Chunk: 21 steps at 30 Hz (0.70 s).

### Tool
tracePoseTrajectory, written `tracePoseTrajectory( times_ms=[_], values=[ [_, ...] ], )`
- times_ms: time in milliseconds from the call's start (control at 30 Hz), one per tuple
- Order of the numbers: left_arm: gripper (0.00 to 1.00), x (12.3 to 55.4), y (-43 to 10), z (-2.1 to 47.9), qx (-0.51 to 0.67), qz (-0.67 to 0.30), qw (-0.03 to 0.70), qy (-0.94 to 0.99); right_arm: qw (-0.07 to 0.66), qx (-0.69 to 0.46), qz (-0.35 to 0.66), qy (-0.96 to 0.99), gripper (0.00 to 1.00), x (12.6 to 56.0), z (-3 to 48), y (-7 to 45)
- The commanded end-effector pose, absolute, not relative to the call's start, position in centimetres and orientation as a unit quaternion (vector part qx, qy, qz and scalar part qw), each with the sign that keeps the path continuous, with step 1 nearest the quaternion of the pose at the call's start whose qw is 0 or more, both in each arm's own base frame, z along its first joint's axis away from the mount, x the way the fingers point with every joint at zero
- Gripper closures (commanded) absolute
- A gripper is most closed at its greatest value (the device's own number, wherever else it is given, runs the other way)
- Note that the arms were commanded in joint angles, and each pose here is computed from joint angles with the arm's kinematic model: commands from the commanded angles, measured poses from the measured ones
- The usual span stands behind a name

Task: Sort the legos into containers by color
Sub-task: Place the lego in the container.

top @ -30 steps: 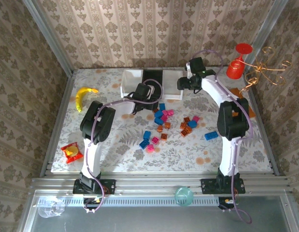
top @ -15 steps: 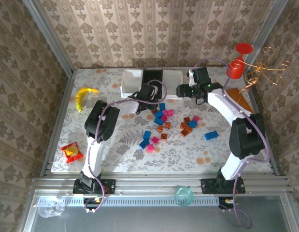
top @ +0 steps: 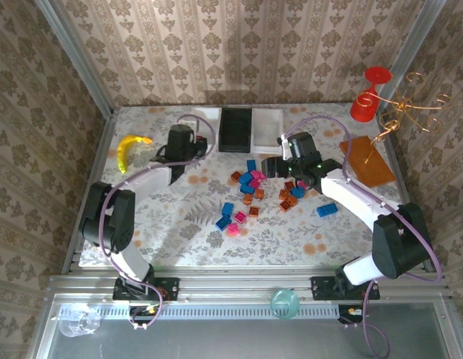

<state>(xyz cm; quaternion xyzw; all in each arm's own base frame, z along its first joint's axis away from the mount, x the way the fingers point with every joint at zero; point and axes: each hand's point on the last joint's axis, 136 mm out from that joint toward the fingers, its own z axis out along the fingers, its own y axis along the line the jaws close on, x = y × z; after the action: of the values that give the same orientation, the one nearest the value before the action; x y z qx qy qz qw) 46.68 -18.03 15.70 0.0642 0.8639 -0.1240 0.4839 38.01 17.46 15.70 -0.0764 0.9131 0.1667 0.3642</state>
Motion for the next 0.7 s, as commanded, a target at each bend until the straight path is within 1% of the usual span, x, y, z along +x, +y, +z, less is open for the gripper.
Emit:
tracePoseTrajectory(
  times_ms=[0, 200, 367, 500, 667],
  values=[
    [0.72, 49.5, -17.8, 15.3, 0.055, -0.141, 0.473, 0.868, 0.386, -0.07, 0.171, 0.904, 0.2, 38.3, 16.5, 17.7],
    [0.7, 55.2, -18.5, 14.4, 0.065, -0.137, 0.457, 0.876, 0.38, -0.069, 0.173, 0.906, 0.19, 37.8, 16.0, 18.2],
    [0.67, 58.7, -19.3, 13.3, 0.078, -0.124, 0.443, 0.885, 0.373, -0.064, 0.165, 0.911, 0.19, 37.0, 15.3, 17.8],
    [0.58, 60.3, -19.9, 13.5, 0.083, -0.124, 0.439, 0.886, 0.368, -0.063, 0.157, 0.914, 0.19, 36.8, 15.0, 17.5],
    [0.38, 59.8, -20.6, 17.0, 0.093, -0.151, 0.462, 0.869, 0.364, -0.071, 0.149, 0.917, 0.19, 36.7, 15.1, 17.4]
  ],
)
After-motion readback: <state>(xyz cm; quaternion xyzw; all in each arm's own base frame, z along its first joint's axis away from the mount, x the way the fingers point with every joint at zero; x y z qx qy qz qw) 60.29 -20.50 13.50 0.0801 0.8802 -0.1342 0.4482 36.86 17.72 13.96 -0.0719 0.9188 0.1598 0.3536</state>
